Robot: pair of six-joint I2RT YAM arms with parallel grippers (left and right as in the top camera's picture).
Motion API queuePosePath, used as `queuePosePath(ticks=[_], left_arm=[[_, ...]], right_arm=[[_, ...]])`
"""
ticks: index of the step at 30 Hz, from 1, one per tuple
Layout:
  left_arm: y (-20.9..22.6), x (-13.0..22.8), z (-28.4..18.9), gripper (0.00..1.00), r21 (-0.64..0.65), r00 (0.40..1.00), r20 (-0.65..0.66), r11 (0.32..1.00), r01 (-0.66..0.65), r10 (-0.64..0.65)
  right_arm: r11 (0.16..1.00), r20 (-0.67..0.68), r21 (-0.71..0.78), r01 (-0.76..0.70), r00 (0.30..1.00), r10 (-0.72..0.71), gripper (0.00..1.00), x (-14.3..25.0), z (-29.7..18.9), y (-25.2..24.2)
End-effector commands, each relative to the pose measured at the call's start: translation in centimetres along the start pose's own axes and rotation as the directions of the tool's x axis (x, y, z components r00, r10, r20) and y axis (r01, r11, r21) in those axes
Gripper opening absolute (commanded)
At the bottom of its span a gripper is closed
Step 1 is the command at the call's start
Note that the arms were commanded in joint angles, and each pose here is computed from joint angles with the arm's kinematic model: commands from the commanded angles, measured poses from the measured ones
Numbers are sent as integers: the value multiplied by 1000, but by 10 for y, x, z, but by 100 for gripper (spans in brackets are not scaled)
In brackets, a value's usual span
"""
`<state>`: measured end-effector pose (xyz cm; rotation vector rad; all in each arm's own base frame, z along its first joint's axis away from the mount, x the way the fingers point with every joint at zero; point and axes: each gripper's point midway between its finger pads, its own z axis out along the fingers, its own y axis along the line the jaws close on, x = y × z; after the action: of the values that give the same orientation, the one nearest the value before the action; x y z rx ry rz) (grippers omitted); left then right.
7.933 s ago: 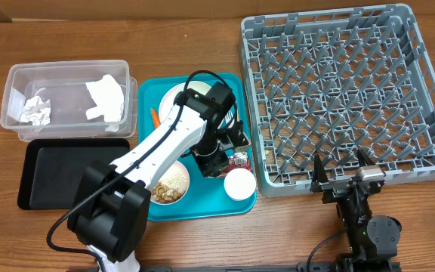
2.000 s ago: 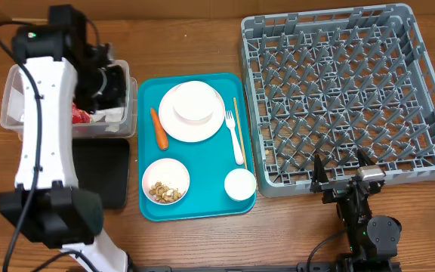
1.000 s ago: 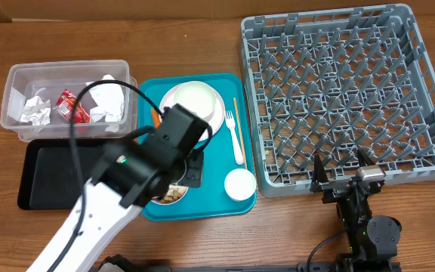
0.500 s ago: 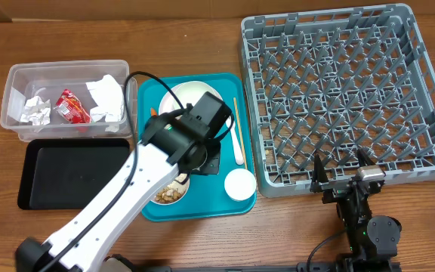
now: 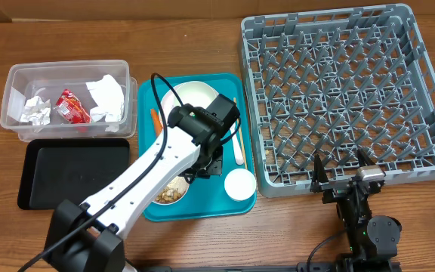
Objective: Sort waste into correct bins and load items into the dishwasher
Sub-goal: 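Grasp the rim of the pink rice bowl with the left gripper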
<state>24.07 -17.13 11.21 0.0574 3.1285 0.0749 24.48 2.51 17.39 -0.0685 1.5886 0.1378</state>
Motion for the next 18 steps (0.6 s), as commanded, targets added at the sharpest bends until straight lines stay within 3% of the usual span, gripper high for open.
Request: queuePosePath(ticks=[1, 13, 18], left_arm=[[8, -1, 7, 20, -45, 999, -7, 998, 50, -50], [22, 0, 23, 25, -111, 993, 17, 987, 120, -119], [22, -1, 44, 32, -89, 990, 27, 986, 143, -141]], right_arm=[[1000, -1, 8, 4, 1000, -4, 100, 3, 0, -2], [1000, -1, 8, 4, 1000, -4, 100, 3, 0, -2], [1000, -1, 9, 4, 1000, -4, 100, 3, 0, -2]])
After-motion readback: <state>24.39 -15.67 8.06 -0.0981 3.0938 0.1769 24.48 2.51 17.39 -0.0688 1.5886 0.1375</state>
